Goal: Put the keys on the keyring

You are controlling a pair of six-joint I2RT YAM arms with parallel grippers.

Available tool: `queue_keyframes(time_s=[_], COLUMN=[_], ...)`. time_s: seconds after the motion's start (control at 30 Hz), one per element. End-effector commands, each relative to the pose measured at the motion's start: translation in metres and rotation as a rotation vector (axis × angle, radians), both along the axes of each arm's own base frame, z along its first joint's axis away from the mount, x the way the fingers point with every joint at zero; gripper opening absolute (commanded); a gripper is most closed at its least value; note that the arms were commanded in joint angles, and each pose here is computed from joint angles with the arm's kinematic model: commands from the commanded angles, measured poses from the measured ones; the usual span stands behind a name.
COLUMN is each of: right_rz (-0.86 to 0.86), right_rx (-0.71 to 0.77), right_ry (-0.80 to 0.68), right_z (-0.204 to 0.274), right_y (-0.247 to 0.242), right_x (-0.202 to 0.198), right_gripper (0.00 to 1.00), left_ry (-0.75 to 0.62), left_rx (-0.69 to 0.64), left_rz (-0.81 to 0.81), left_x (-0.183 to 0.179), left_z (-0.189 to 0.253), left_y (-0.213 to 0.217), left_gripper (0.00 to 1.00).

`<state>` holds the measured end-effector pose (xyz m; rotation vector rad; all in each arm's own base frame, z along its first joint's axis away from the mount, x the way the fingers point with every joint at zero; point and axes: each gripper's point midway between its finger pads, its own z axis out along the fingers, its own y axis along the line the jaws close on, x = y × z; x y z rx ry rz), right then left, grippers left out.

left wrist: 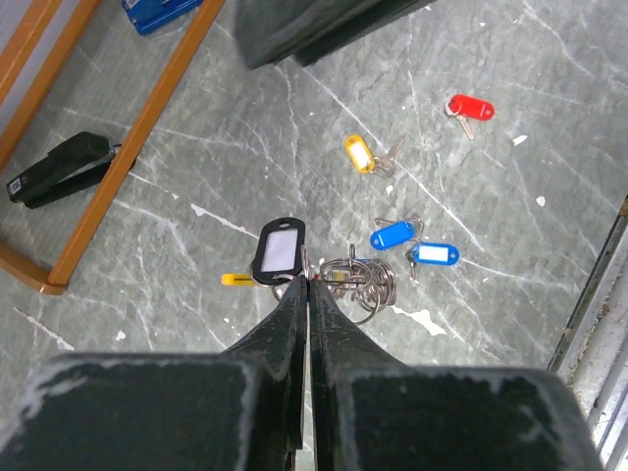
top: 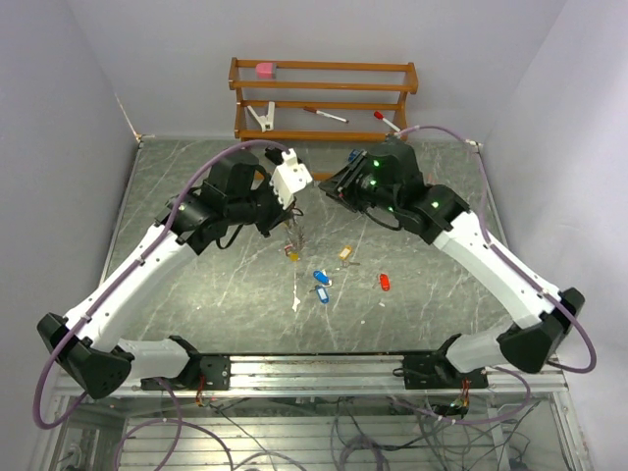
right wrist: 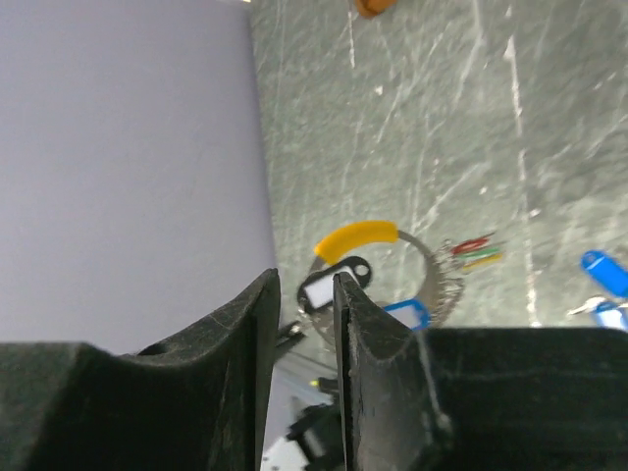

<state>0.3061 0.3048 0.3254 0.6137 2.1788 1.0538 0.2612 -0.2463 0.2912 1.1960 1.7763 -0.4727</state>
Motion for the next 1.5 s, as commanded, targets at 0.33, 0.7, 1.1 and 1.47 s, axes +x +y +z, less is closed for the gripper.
queue_keyframes(time_s=[0.33,0.7,1.1,1.47], right_rz=[0.59,0.932,1.112,1.141], right_rx=[-0.364,-0.387,-0.303,-0.308], right_ry=[-0.877,-1.008,-0.952,-0.914], right_z=[0.035,0.025,0.0,-0.02], right_y=[-0.007,0.009,0.008,0.003], right_x=[-0.042,-0.074,-0.109,-0.117], right_gripper=[0.27,0.29,0.27,0.33], left_ry=[0.118,0.107,0.162,0.211], left_rx=[0.039,0.125,0.171,0.152], left_rz=[-0.197,-0.433,-0.63,-0.698], left_x=[-0.032,-0.047,-0.062,-0.07], left_z=[0.014,0.02,0.014,0.013], left_y=[-0.011,-0.016,-0.021,-0.026], left_gripper=[0.07,0.07,0.07,0.07])
